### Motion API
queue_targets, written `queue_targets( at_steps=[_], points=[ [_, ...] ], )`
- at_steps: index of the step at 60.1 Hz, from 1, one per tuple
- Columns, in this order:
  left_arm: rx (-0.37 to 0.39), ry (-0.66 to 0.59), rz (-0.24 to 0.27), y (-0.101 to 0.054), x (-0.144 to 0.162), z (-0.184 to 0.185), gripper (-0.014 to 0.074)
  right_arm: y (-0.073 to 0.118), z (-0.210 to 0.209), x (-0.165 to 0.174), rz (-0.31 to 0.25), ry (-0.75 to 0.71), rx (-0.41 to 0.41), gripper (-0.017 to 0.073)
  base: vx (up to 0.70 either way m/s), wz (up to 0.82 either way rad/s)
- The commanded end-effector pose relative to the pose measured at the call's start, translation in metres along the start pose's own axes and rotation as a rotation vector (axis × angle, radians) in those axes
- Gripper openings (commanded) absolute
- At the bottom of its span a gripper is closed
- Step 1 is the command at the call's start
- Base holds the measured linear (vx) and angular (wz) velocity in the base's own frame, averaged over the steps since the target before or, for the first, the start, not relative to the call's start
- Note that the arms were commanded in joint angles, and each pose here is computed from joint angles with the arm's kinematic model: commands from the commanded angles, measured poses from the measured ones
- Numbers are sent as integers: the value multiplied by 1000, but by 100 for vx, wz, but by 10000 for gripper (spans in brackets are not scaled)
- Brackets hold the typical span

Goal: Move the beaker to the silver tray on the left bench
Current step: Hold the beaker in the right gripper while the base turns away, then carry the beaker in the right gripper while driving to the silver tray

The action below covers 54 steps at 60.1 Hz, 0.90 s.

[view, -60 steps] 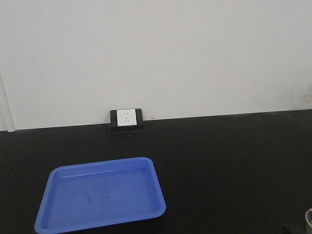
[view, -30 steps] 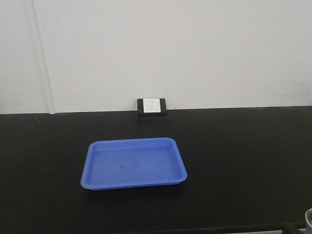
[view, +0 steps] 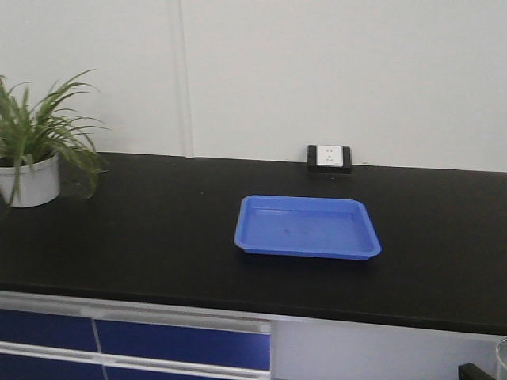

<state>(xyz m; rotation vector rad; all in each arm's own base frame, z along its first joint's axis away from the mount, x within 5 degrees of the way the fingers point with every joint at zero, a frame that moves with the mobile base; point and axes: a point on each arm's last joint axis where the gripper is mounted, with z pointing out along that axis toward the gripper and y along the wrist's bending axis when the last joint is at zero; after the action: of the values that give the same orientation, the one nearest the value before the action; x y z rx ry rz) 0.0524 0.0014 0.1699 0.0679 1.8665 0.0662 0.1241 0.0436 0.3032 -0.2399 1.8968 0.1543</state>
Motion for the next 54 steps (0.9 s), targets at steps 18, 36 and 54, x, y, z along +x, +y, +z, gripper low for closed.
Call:
queue_targets(
  at_steps=[18,36,54],
  points=[
    [6,-63,-3,-1,-1,2,1,3,-3,-14,-24,-75,-32,-11,-36,46],
    [6,-63,-3,-1,-1,2,1,3,-3,-14,-24,-75,-32,-11,-34,45],
    [6,-63,-3,-1,-1,2,1,3,-3,-14,-24,-75,-32,-11,-31,45]
  ],
)
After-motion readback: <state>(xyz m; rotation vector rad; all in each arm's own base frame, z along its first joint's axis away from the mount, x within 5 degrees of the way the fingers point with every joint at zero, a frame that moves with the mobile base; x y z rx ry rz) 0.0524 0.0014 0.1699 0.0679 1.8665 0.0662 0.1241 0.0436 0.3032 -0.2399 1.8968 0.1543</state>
